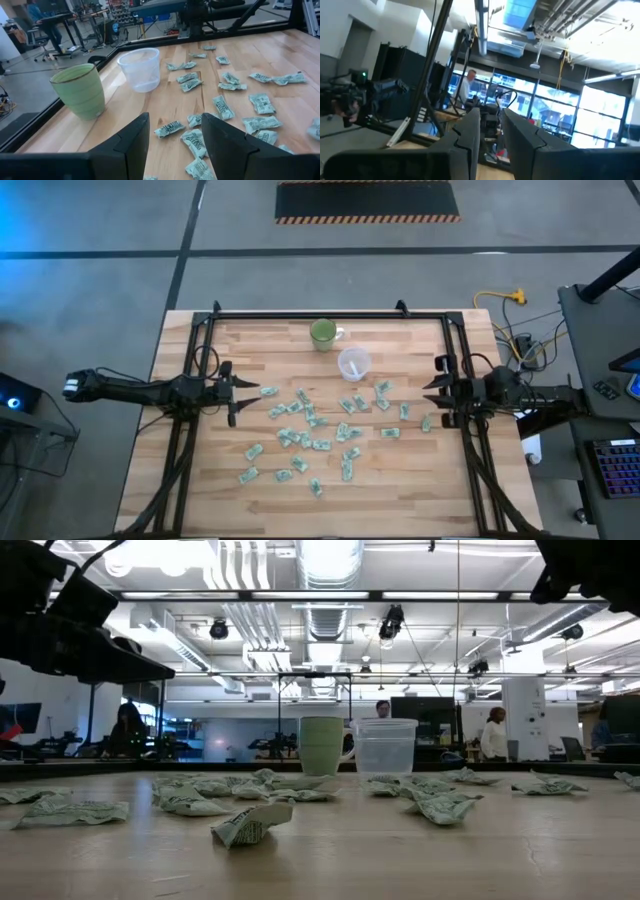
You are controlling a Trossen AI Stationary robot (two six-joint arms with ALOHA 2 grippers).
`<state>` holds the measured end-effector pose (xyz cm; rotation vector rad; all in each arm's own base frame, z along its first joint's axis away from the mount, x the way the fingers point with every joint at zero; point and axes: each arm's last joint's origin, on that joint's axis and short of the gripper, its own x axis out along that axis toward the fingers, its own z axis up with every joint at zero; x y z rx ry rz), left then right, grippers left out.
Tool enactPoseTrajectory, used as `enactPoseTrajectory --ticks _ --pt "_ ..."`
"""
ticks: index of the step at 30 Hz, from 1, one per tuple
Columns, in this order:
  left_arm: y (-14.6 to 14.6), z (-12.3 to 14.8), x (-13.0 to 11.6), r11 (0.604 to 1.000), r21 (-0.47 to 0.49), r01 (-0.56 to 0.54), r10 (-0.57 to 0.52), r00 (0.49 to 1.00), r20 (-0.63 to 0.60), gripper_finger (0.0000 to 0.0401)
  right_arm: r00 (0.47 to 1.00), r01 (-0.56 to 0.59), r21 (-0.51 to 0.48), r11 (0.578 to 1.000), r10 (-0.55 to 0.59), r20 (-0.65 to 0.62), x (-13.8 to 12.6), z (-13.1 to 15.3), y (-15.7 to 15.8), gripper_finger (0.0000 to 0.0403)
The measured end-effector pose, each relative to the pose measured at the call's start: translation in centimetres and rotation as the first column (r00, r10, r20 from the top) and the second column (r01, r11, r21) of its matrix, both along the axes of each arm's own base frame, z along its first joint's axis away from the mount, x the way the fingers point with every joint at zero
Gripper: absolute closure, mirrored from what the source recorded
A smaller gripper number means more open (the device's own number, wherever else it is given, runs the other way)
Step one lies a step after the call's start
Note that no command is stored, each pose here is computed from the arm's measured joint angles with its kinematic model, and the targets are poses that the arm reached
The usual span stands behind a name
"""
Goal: Pick and place Stevia / Truvia into bins
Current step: Put the stevia packet into the transparent container
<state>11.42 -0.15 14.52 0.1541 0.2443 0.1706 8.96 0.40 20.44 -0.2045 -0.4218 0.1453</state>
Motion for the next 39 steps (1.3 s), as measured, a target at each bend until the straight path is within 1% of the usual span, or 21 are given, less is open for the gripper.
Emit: enactPoseTrajectory --ticks 3,9,13,18,20,23,26,29,35,36,37,39 --pt "0.0 0.1 0.0 1.0 -0.004 -0.001 0.001 1.0 0.01 0.0237 1.0 0.001 -0.001 1.0 -0.001 0.003 0.0 0.0 0.0 0.033" --pt "0.0 1.2 0.2 1.0 -0.014 0.003 -0.001 0.992 0.126 0.0237 1.0 -0.001 0.002 1.0 0.001 0.003 0.0 0.0 0.0 0.033" --pt "0.0 1.8 0.3 1.0 -0.019 0.004 -0.001 0.983 0.186 0.0237 1.0 -0.023 0.055 0.998 0.024 -0.008 0.0 0.0 0.0 0.033" --pt "0.0 2.4 0.3 1.0 -0.023 0.006 0.0 0.969 0.246 0.0237 0.998 -0.062 0.149 0.987 0.066 -0.022 0.0 0.0 0.0 0.033" --pt "0.0 2.5 0.3 1.0 -0.023 0.005 0.001 0.966 0.258 0.0237 0.997 -0.069 0.166 0.984 0.074 -0.027 0.0 0.0 0.0 0.033" --pt "0.0 2.4 0.3 1.0 -0.023 0.003 0.003 0.967 0.254 0.0237 0.996 -0.063 0.164 0.984 0.072 -0.05 0.1 -0.2 0.0 0.033" --pt "0.0 2.2 0.4 1.0 -0.022 0.003 0.002 0.973 0.23 0.0237 0.995 -0.058 0.16 0.985 0.069 -0.07 0.2 -0.4 0.0 0.033" --pt "-0.1 1.9 0.5 1.0 -0.02 0.005 0.0 0.98 0.201 0.0237 0.996 -0.047 0.132 0.99 0.057 -0.068 0.2 -0.4 0.0 0.033" --pt "-0.1 1.0 1.0 1.0 -0.012 -0.006 0.007 0.994 0.112 0.0237 0.997 -0.035 0.098 0.995 0.041 -0.063 0.2 -0.4 0.0 0.033" --pt "0.0 0.7 1.0 1.0 -0.006 -0.013 0.014 0.997 0.07 0.0237 0.997 -0.033 0.092 0.995 0.039 -0.063 0.2 -0.4 0.0 0.033" --pt "0.0 0.3 1.1 0.999 0.006 -0.036 0.036 0.999 0.0 0.0237 0.998 -0.03 0.083 0.996 0.035 -0.061 0.2 -0.4 0.0 0.033" --pt "0.2 0.4 1.2 0.992 0.04 -0.118 0.122 0.986 -0.11 0.0237 0.998 -0.021 0.059 0.998 0.024 -0.062 0.2 -0.4 0.0 0.033"
